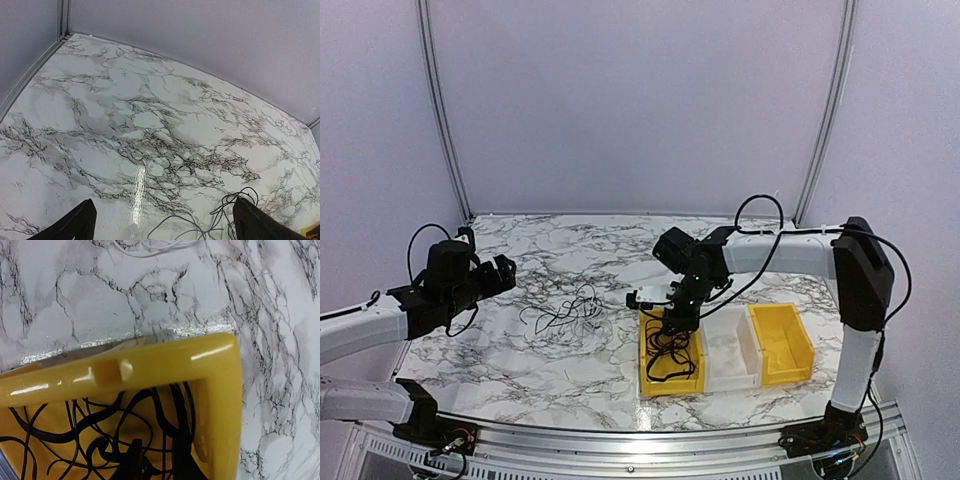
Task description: Untangle the cables
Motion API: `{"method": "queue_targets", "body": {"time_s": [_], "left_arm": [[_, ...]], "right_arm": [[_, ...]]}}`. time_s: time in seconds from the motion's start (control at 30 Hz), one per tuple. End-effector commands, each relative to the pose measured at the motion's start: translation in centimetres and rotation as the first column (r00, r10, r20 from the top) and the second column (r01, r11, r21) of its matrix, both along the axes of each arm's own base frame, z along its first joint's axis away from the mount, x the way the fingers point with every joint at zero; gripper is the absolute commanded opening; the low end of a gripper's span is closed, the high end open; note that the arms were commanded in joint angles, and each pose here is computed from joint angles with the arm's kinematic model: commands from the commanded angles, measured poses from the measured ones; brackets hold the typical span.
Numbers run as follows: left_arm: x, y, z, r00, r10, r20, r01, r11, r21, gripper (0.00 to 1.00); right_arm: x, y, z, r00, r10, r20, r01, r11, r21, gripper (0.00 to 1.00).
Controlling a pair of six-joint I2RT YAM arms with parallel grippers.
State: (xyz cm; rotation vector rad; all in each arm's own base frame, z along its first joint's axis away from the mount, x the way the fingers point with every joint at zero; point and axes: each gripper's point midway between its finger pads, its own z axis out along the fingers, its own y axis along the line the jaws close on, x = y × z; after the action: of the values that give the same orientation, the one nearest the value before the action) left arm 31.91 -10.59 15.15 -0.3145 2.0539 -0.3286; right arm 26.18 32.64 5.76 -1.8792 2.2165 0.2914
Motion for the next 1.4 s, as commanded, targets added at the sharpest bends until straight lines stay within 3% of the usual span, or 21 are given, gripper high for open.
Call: {"method": "queue_targets", "body": {"time_s": [0.0, 0.27, 0.37, 0.43, 0.47, 0.53, 0.6, 0.67, 0.77, 0.9, 1.2, 1.27, 1.37], "left_arm": [[0.7, 0.2, 1.8, 0.999, -0.045, 0.0, 0.044, 0.989, 0.141, 0.99], [2.1, 0.9, 5.1, 0.999, -0.043, 0.031, 0.032, 0.959, 0.283, 0.99], [2.5, 4.1, 7.0, 0.986, 0.149, 0.072, -0.164, 0.928, 0.335, 0.99], [2.3, 6.7, 6.7, 0.945, 0.315, 0.091, -0.326, 0.875, 0.358, 0.99], [2.5, 6.9, 6.2, 0.945, 0.32, 0.075, -0.323, 0.866, 0.381, 0.99], [3.7, 4.6, 3.8, 0.987, 0.159, -0.033, -0.13, 0.897, 0.423, 0.99], [4.1, 2.6, 0.9, 0.988, 0.036, -0.152, 0.037, 0.891, 0.453, 0.99], [3.6, 0.0, -2.0, 0.954, -0.12, -0.275, 0.227, 0.887, 0.402, 0.83], [2.1, -3.2, -5.2, 0.87, -0.289, -0.399, 0.401, 0.886, 0.233, 0.55], [0.2, -5.0, -8.9, 0.76, -0.355, -0.545, 0.467, 0.881, 0.078, 0.51], [0.6, -5.0, -12.3, 0.666, -0.343, -0.662, 0.531, 0.842, 0.097, 0.48], [0.8, -5.1, -12.6, 0.651, -0.342, -0.678, 0.538, 0.838, 0.094, 0.39], [1.0, -5.3, -12.2, 0.653, -0.346, -0.674, 0.543, 0.834, 0.098, 0.16]], "right_arm": [[0.6, -0.1, 4.6, 0.993, 0.052, 0.11, -0.057, 0.998, 0.038, 0.26], [0.7, -2.2, 9.1, 0.968, 0.082, 0.238, -0.095, 0.995, 0.044, 0.37], [1.3, -2.7, 11.3, 0.955, 0.067, 0.289, -0.091, 0.993, 0.069, 0.39], [2.4, -3.0, 12.9, 0.949, 0.01, 0.315, -0.048, 0.992, 0.113, 0.41], [3.1, -3.2, 13.9, 0.95, -0.043, 0.311, -0.007, 0.987, 0.159, 0.43], [4.5, -3.5, 15.9, 0.957, -0.14, 0.253, 0.067, 0.958, 0.279, 0.46], [5.4, -4.1, 17.3, 0.959, -0.189, 0.209, 0.105, 0.929, 0.354, 0.47], [5.8, -4.6, 17.9, 0.959, -0.198, 0.204, 0.109, 0.92, 0.377, 0.48], [5.3, -5.0, 18.2, 0.97, -0.17, 0.172, 0.086, 0.907, 0.413, 0.52], [4.6, -5.1, 18.5, 0.981, -0.144, 0.133, 0.071, 0.893, 0.445, 0.55], [4.3, -5.2, 18.2, 0.981, -0.143, 0.128, 0.073, 0.896, 0.439, 0.55], [4.2, -5.4, 18.2, 0.981, -0.143, 0.129, 0.073, 0.896, 0.439, 0.55], [4.1, -5.6, 18.1, 0.98, -0.145, 0.138, 0.072, 0.899, 0.432, 0.54]]}}
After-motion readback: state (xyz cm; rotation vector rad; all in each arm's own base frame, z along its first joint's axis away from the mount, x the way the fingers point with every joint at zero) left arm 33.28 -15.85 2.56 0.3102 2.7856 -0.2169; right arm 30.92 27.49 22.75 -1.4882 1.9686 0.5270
